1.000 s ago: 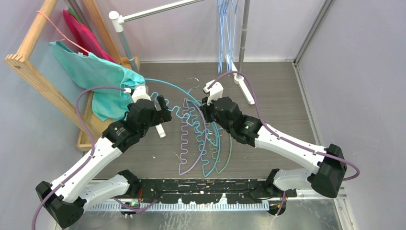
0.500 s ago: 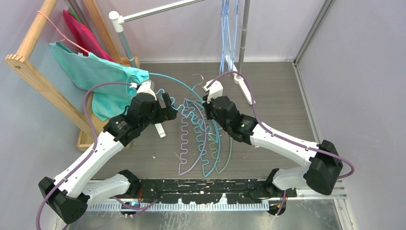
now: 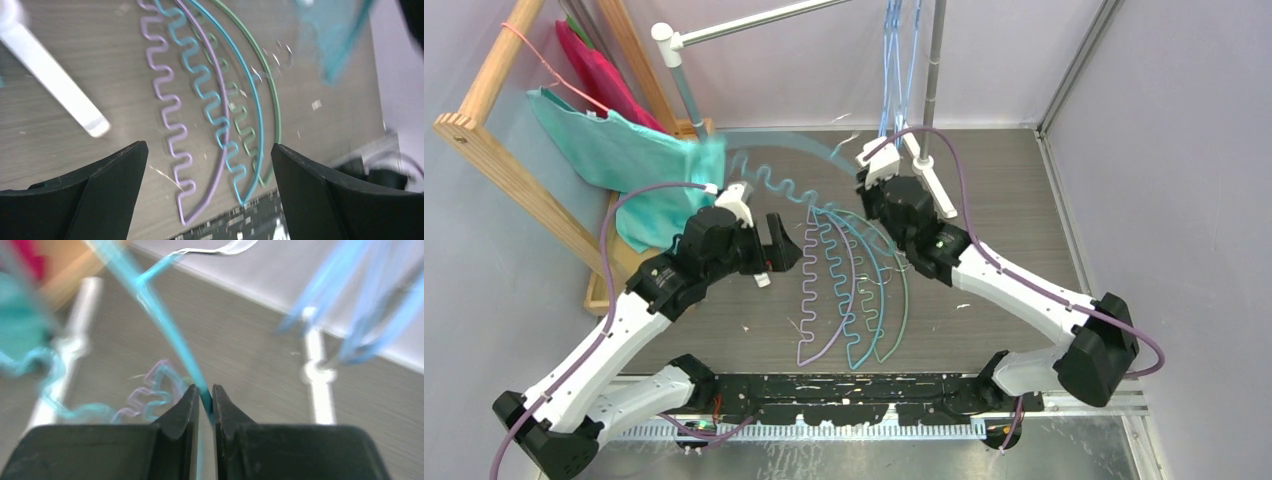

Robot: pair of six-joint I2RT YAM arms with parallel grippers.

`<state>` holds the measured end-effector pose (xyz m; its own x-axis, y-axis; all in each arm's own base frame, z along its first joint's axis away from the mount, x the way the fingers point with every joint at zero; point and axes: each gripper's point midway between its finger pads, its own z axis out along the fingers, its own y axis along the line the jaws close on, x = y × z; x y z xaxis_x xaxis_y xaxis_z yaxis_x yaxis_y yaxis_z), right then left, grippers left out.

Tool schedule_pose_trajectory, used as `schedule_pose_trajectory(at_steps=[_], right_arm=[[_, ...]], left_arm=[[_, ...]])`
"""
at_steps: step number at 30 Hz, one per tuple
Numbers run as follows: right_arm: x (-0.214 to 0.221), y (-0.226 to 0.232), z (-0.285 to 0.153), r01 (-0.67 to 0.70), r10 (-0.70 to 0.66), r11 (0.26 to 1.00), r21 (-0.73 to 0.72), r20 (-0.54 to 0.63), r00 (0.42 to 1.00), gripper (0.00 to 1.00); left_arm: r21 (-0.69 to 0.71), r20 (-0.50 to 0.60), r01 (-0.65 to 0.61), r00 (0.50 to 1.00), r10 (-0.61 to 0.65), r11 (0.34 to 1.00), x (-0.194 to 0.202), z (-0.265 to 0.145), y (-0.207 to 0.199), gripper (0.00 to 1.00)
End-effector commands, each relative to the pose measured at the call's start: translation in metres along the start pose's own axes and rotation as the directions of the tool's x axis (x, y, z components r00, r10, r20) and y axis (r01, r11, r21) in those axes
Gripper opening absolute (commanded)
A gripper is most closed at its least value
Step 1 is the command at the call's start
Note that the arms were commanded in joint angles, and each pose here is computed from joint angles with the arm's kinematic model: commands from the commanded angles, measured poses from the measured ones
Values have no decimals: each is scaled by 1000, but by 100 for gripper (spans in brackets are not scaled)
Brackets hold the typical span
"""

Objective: Organize the hangers

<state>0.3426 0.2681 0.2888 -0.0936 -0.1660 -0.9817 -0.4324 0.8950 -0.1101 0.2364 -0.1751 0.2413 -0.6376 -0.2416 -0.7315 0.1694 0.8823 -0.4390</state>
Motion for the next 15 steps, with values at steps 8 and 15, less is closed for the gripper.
schedule_pose_trajectory(at_steps=[8,15], right_arm=[[-62,-118,28,-113,49,930,349,185,981,1],[-47,-101,17,-103,65,963,247,158,985,1]], left_arm=[[292,-214,-97,963,164,951,61,-40,-28,98],[236,-204,-102,967,152,966,67,-35,-13,98]])
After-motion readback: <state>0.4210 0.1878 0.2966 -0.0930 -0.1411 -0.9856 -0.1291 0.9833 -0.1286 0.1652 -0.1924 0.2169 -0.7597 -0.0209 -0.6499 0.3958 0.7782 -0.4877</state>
